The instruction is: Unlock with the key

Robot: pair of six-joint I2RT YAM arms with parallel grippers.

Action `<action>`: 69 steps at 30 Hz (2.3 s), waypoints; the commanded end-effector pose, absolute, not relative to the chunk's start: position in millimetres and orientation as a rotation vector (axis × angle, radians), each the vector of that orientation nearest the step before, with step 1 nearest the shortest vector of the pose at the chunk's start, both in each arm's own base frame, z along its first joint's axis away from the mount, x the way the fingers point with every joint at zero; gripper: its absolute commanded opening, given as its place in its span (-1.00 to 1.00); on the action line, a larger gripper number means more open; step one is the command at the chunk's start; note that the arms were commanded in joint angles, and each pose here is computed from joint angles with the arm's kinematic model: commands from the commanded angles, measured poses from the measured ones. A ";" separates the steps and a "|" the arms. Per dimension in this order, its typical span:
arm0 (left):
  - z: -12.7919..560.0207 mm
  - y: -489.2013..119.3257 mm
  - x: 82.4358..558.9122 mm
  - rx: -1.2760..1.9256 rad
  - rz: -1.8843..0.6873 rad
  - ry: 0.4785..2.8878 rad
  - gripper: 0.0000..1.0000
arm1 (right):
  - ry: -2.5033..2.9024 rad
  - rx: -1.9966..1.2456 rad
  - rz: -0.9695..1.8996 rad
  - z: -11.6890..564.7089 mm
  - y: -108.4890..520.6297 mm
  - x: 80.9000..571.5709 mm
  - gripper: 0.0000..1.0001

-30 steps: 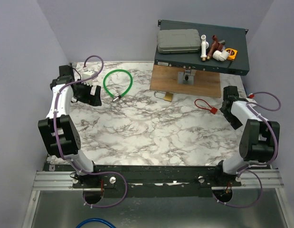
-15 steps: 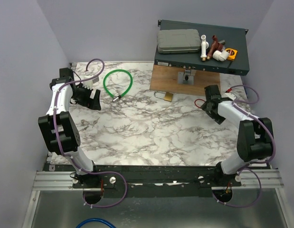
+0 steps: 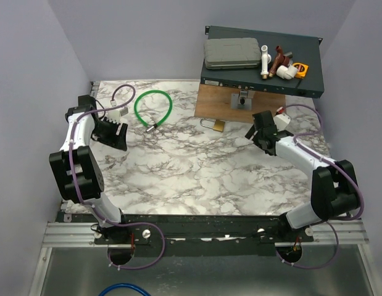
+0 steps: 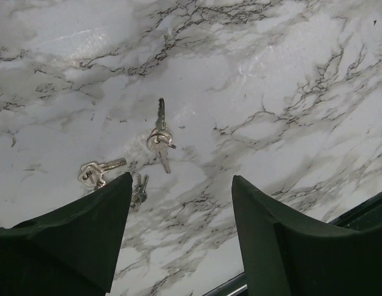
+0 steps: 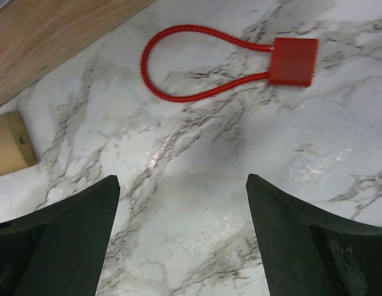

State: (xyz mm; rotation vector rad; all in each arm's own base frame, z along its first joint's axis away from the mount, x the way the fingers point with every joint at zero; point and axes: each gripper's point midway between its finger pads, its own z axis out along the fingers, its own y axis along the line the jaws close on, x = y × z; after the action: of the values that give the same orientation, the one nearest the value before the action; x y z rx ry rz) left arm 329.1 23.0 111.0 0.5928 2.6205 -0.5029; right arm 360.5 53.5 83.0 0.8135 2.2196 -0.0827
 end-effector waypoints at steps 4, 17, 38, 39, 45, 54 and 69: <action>88.1 23.1 321.1 0.556 -0.371 2.694 0.09 | 2.182 0.624 0.028 98.3 104.9 368.7 0.60; 58.7 20.3 334.1 0.578 -0.136 2.697 -0.30 | 2.126 0.478 0.123 114.4 138.7 369.5 0.50; 32.7 25.9 327.1 0.602 -0.001 2.751 -0.56 | 2.046 0.365 0.187 146.0 162.0 362.1 0.46; 31.5 26.1 326.1 0.603 0.014 2.759 -0.57 | 2.040 0.366 0.189 148.2 160.8 361.1 0.46; 29.7 22.2 324.1 0.604 0.045 2.791 -0.89 | 2.020 0.374 0.195 153.5 152.5 351.3 0.44; 51.3 -28.2 307.9 0.689 -0.103 2.766 -1.00 | 1.981 0.394 0.196 162.6 137.8 336.5 0.36; 73.9 -156.2 269.9 0.939 -0.581 2.678 -1.00 | 1.953 0.421 0.172 167.4 123.5 325.0 0.32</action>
State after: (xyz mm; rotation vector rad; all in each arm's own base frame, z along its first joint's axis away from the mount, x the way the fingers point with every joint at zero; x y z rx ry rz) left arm 284.7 -124.0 70.4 0.9069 2.6839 -0.4025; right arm 329.1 131.6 168.7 0.4095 1.9602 0.2179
